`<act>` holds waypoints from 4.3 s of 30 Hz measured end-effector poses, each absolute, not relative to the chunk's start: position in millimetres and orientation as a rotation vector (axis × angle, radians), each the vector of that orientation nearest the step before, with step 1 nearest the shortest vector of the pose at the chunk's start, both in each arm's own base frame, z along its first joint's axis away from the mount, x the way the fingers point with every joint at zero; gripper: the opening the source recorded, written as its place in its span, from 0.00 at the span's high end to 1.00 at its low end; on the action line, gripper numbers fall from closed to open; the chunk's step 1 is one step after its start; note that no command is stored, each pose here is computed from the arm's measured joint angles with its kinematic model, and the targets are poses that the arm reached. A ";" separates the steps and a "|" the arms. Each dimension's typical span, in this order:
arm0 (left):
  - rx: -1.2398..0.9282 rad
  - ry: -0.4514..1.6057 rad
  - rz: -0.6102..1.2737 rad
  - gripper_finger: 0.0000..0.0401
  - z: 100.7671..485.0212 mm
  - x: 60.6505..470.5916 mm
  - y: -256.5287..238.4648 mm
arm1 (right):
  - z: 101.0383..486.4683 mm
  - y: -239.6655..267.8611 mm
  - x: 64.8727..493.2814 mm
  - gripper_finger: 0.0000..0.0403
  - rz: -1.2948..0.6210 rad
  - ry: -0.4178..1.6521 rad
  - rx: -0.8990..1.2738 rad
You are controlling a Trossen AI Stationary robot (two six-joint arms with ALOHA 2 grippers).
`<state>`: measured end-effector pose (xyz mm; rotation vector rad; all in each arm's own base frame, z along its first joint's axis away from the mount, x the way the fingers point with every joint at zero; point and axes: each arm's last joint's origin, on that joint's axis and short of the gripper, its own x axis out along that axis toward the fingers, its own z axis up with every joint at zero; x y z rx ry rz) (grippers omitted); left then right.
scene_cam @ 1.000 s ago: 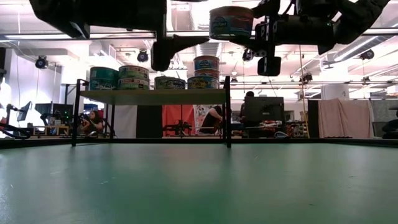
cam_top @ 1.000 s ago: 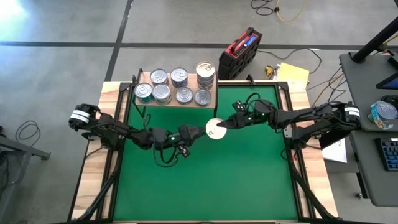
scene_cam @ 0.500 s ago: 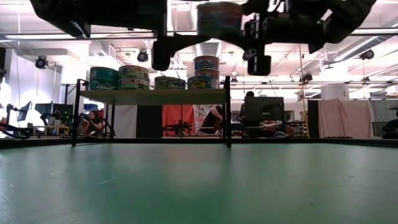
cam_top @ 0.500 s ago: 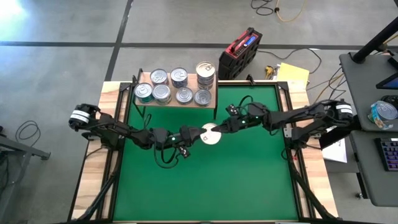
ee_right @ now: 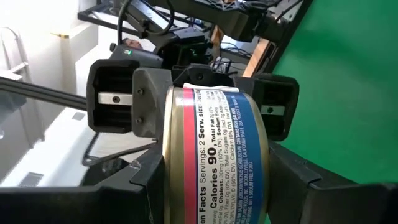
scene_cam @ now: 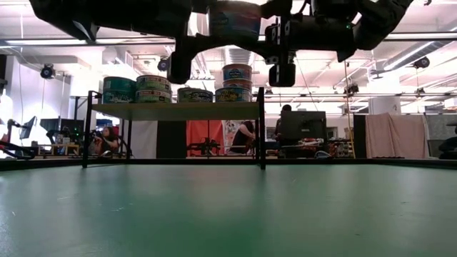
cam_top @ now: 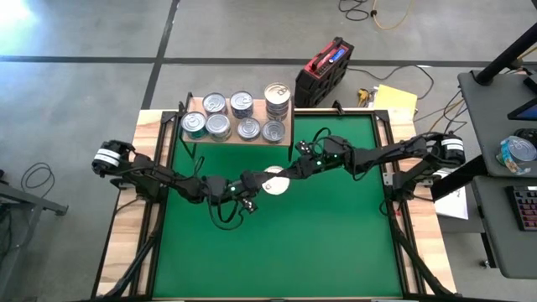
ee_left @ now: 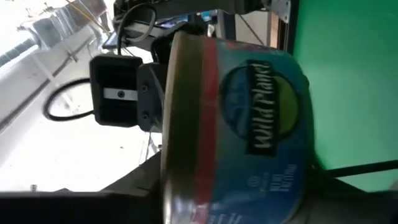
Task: Stack canned seafood by type on shelf
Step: Stack the blue tuna can on top of the blue tuna can on the shelf
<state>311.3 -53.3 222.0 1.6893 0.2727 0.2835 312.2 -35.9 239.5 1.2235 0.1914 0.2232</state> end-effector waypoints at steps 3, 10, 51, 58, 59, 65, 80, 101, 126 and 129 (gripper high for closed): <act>1.701 0.274 0.282 0.58 221.9 310.5 -55.5 | 240.2 -36.4 311.8 0.54 0.222 0.187 1.225; 1.624 0.296 0.302 0.58 219.6 309.7 -55.2 | 240.8 -37.8 312.1 0.27 0.203 0.150 1.121; 1.358 0.312 0.603 0.58 234.9 304.7 -49.7 | 261.9 -38.7 292.1 0.19 0.153 0.133 0.976; 1.262 0.291 0.604 0.58 232.8 304.5 -49.7 | 263.4 -33.9 285.1 0.19 0.199 0.175 0.676; 1.251 0.290 0.602 0.58 231.5 303.9 -49.7 | 263.8 -31.6 283.7 0.19 0.205 0.185 0.638; 1.168 0.246 0.551 0.58 221.6 293.8 -49.6 | 269.6 -11.8 276.1 0.24 0.282 0.190 0.360; 0.725 0.106 0.069 0.58 197.5 257.1 -53.6 | 267.0 50.3 273.8 0.33 0.063 0.233 -0.409; 0.821 0.139 0.154 0.58 204.4 290.2 -52.7 | 261.6 61.9 291.9 0.23 -0.003 0.217 -0.636; 0.816 0.119 0.172 0.58 208.1 291.7 -50.0 | 271.2 73.3 342.7 0.38 0.011 0.439 -0.705; 0.818 0.123 0.169 0.58 207.4 291.6 -50.0 | 271.3 73.3 344.1 0.45 0.010 0.442 -0.707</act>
